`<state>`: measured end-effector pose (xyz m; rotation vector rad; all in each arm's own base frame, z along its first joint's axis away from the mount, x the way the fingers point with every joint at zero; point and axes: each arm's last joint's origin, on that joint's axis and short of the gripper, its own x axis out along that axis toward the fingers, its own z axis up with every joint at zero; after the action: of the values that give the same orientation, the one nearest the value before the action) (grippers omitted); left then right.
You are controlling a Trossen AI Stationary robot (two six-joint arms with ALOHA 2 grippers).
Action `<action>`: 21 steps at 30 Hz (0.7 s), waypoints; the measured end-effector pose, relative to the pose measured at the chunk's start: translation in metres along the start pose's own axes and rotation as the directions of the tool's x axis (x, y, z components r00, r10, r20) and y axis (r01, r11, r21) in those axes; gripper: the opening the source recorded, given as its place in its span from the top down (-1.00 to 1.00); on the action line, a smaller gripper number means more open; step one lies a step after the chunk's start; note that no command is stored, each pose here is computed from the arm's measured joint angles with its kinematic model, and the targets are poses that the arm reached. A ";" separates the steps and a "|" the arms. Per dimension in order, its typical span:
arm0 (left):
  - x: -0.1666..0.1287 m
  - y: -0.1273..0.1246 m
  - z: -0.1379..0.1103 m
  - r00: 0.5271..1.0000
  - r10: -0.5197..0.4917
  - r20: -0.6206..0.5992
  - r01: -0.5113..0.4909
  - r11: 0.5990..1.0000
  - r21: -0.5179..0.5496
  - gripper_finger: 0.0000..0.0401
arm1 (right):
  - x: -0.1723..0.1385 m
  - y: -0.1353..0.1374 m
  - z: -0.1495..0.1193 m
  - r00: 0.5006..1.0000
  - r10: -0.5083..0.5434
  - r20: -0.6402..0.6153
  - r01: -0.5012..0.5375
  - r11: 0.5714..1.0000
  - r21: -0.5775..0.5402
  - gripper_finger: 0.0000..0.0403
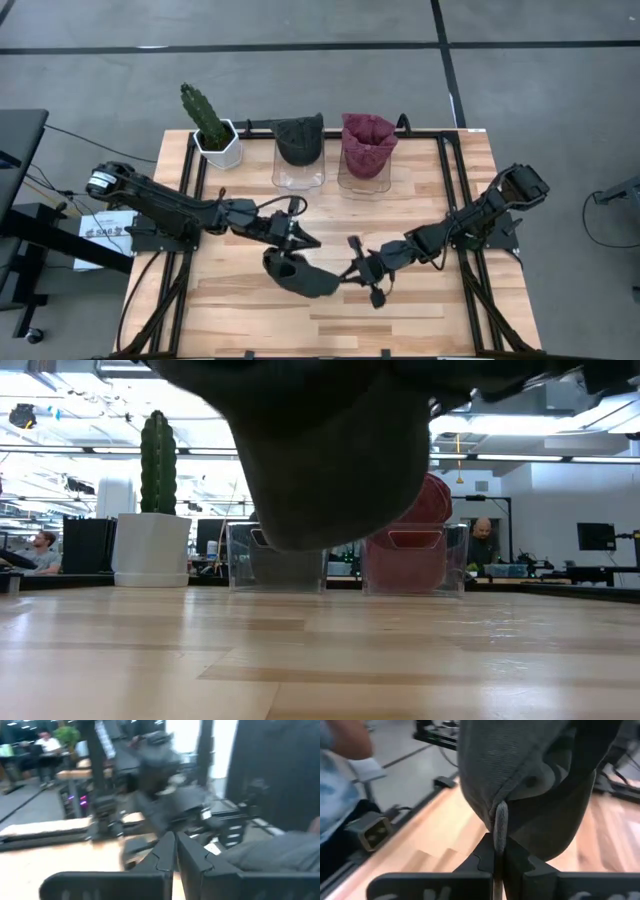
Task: Pick & Place hat
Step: Put the black head cap into the left transparent bin
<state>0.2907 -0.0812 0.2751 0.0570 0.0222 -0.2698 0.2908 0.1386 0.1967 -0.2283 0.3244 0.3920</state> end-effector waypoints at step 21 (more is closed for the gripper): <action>0.035 0.044 -0.064 0.983 0.126 -0.130 -0.142 0.983 -0.119 0.92 | -0.001 0.019 0.032 0.989 -0.003 0.145 0.019 0.994 -0.109 1.00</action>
<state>0.3352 -0.0443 0.2121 -0.0523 0.1564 -0.1289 0.2910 0.1649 0.2239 -0.3078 0.1589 0.4137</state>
